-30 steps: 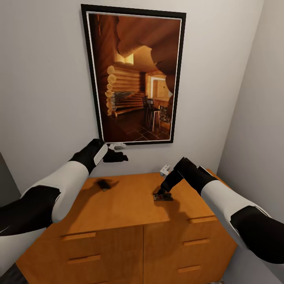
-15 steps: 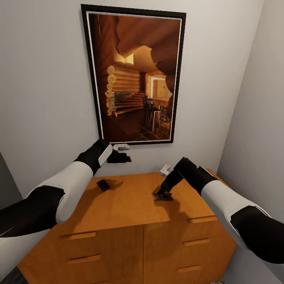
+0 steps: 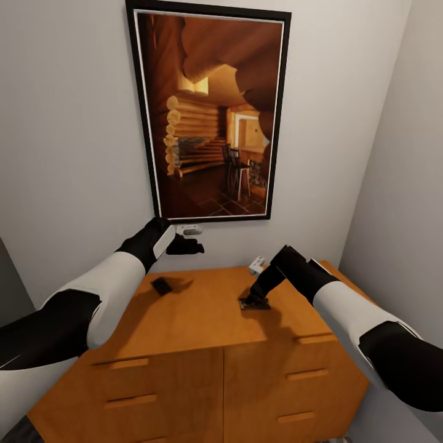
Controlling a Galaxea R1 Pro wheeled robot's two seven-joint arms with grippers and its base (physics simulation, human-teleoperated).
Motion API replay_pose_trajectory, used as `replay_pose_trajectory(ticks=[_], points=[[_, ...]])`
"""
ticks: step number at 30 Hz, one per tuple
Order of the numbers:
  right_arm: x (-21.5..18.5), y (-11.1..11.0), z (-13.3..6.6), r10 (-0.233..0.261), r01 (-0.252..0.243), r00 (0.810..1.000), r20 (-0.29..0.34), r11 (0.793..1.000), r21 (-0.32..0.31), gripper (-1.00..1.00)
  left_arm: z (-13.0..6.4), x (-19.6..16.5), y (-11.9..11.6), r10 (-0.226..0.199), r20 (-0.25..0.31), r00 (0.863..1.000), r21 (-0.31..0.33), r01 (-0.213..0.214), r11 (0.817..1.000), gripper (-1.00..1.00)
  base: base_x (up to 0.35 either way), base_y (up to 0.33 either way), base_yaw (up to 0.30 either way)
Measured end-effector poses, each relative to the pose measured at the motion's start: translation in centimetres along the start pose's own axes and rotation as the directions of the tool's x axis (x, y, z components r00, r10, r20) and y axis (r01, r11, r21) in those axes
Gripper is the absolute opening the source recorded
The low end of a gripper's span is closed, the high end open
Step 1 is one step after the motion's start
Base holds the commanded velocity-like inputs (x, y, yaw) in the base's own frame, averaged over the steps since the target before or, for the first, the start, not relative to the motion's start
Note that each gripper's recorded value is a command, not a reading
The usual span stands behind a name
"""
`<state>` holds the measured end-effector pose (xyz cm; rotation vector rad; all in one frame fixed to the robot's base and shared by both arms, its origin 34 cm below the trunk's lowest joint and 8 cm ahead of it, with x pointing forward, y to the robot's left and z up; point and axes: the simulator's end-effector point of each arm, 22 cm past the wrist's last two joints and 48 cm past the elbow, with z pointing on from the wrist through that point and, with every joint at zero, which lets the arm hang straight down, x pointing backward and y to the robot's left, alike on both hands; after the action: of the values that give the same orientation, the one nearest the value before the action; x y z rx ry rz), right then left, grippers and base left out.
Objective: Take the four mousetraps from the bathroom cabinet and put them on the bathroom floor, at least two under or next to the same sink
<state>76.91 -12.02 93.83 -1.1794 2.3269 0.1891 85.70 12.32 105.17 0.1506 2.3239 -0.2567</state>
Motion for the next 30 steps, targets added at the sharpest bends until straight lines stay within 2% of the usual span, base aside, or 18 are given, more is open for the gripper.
replay_pose_trajectory(ticks=[30], points=[[0.25,0.2,0.28,-0.01,0.01,1.0,0.0,1.0,-0.009,1.0,0.16,0.18,0.32,-0.002,0.001,1.0,-0.002,0.002,1.0,1.0,0.0,0.0,0.0]])
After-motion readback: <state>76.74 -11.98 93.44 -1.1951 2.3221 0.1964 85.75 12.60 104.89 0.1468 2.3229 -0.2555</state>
